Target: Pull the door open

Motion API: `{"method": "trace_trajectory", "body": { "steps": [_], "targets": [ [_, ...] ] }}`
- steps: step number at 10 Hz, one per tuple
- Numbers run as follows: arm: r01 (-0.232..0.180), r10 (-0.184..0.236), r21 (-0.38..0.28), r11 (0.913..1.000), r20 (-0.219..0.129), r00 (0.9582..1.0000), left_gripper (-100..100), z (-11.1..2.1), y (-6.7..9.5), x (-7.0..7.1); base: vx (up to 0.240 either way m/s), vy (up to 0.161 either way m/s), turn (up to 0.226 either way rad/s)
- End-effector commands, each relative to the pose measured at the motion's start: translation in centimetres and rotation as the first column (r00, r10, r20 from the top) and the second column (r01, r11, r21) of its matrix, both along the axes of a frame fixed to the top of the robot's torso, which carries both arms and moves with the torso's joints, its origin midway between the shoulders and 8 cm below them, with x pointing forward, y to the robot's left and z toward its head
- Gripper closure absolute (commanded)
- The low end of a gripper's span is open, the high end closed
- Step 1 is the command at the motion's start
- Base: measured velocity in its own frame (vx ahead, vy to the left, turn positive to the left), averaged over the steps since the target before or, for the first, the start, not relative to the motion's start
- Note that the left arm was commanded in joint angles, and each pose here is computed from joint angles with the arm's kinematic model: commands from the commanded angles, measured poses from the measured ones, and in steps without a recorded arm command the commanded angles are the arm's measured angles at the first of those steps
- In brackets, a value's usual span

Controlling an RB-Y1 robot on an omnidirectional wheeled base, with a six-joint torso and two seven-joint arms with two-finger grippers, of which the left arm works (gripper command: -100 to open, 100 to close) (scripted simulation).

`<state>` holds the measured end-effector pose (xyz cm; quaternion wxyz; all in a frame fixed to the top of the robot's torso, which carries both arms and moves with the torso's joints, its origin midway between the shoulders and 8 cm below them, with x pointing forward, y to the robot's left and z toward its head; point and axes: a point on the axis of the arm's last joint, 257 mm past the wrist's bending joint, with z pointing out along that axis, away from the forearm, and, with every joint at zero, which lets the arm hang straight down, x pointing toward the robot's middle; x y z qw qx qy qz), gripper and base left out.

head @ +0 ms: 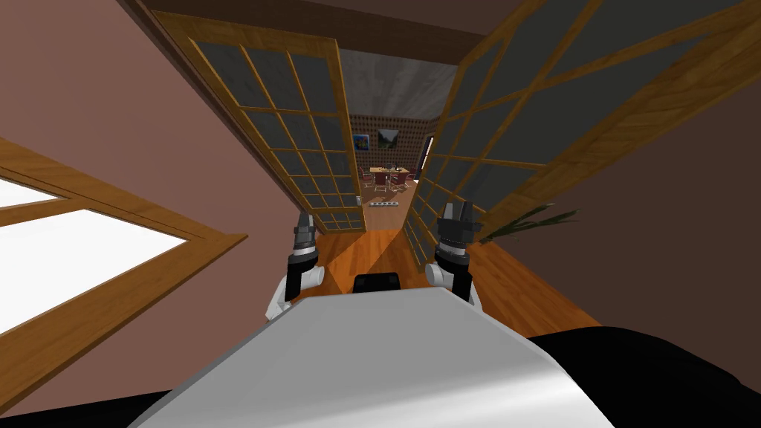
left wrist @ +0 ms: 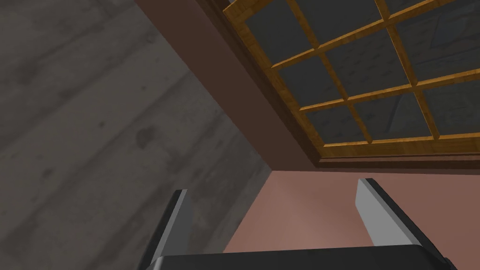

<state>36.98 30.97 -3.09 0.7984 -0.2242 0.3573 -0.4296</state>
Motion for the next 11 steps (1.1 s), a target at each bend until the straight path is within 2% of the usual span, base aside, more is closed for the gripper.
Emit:
{"method": "trace_trajectory", "body": {
  "steps": [1,4,6,9,11],
  "targets": [
    [-0.03,0.031,0.035,0.9989,-0.022,0.9993,-100,-1.0,0.5,0.3,0.096,-0.008,-0.042],
    [-0.078,0.084,0.099,0.992,-0.061,0.9946,-100,-3.0,1.3,1.1,0.107,-0.007,-0.038],
    [-0.109,0.122,0.143,0.9837,-0.086,0.9888,-100,-4.4,1.8,1.5,0.093,0.0,-0.038],
    [-0.151,0.179,0.211,0.9658,-0.121,0.9763,-100,-6.6,2.7,2.1,0.099,-0.003,-0.039],
    [-0.176,0.217,0.256,0.9505,-0.143,0.9657,-100,-8.0,3.3,2.4,0.11,0.006,-0.039]
  ]
}}
